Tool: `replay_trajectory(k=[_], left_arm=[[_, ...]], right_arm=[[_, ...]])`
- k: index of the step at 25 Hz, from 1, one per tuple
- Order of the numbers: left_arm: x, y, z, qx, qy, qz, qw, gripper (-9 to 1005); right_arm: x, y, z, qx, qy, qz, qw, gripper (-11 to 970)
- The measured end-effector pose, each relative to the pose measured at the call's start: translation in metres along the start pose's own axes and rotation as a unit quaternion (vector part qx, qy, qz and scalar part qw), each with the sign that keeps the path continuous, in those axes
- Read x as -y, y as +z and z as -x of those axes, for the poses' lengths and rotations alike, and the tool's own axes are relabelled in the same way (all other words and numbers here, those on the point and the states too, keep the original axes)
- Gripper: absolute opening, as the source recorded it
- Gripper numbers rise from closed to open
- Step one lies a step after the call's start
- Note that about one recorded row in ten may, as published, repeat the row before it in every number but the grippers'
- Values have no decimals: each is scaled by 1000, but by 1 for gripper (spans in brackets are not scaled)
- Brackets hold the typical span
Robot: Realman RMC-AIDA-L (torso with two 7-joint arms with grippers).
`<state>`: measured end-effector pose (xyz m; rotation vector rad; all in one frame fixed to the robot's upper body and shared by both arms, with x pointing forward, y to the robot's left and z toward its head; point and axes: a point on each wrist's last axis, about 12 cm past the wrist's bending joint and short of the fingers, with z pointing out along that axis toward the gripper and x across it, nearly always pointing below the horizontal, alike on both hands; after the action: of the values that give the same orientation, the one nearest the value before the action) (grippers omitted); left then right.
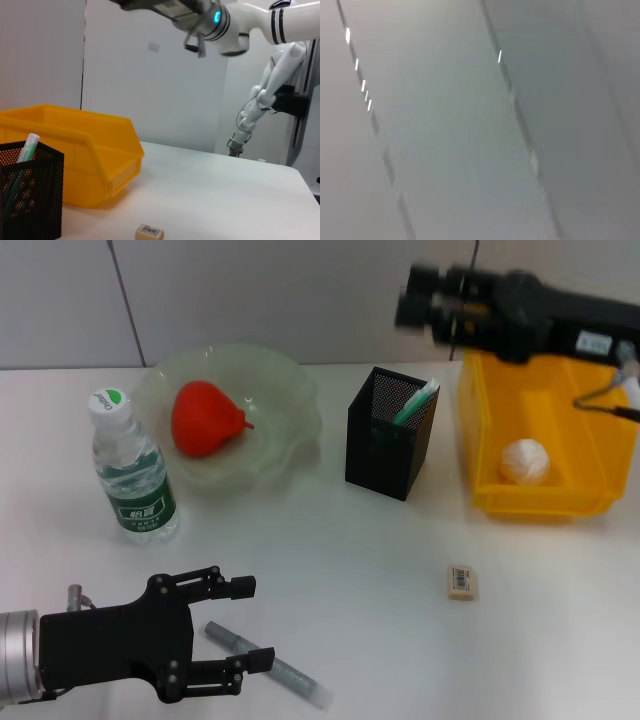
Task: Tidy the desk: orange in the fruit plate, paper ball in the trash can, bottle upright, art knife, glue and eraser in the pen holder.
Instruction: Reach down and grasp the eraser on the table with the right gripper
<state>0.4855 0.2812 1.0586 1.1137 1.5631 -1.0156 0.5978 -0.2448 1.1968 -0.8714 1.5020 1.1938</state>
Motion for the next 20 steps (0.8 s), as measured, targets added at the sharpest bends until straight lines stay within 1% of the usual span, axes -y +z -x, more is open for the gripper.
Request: replay_trajectory(k=[1, 2, 3, 4, 5, 6, 9, 10, 13, 14, 15, 16, 17, 18, 19, 20], left_arm=[[0, 0, 0, 0, 0, 0, 1000, 785], [0, 0, 0, 0, 0, 1, 1000, 785], [0, 0, 0, 0, 0, 1, 1000, 786], [0, 0, 0, -1, 0, 1, 1000, 786], [-1, 1, 0, -1, 0, 1, 1000, 786], [-1, 1, 0, -1, 0, 1, 1000, 786], [-1, 2, 0, -1, 0, 2, 1000, 786], [-1, 2, 0, -1, 0, 2, 1000, 786], [-1, 2, 0, -1, 0, 3, 1000, 785], [-1, 2, 0, -1, 0, 3, 1000, 785], [-1, 2, 0, 0, 0, 4, 1000, 785], [-1, 2, 0, 0, 0, 4, 1000, 785], [-1, 2, 0, 0, 0, 5, 1000, 785], [-1, 2, 0, 1, -1, 6, 1000, 785], [-1, 1, 0, 2, -1, 7, 1000, 785], [-1, 1, 0, 2, -2, 8, 1000, 785]], right_arm=[[0, 0, 0, 0, 0, 0, 1000, 660], [-2, -1, 1, -73, 3, 9, 997, 661], [-2, -1, 1, -73, 3, 9, 997, 661], [-2, -1, 1, -109, 3, 10, 994, 661], [-3, 0, 3, -161, 1, 7, 987, 661], [-3, 0, 3, -161, 1, 7, 987, 661], [-3, 2, 9, -223, -7, 0, 975, 660], [-4, 7, 16, -261, -10, -1, 965, 660], [-6, 20, 32, -321, -20, 3, 947, 659], [-6, 20, 32, -321, -20, 3, 947, 659], [-9, 32, 43, -365, -28, 4, 931, 659], [-9, 32, 43, -365, -28, 4, 931, 658], [-11, 43, 49, -402, -36, -2, 915, 658], [-12, 50, 52, -425, -41, -8, 904, 658], [-12, 50, 52, -425, -41, -8, 904, 657], [-14, 62, 53, -465, -49, -16, 884, 657]])
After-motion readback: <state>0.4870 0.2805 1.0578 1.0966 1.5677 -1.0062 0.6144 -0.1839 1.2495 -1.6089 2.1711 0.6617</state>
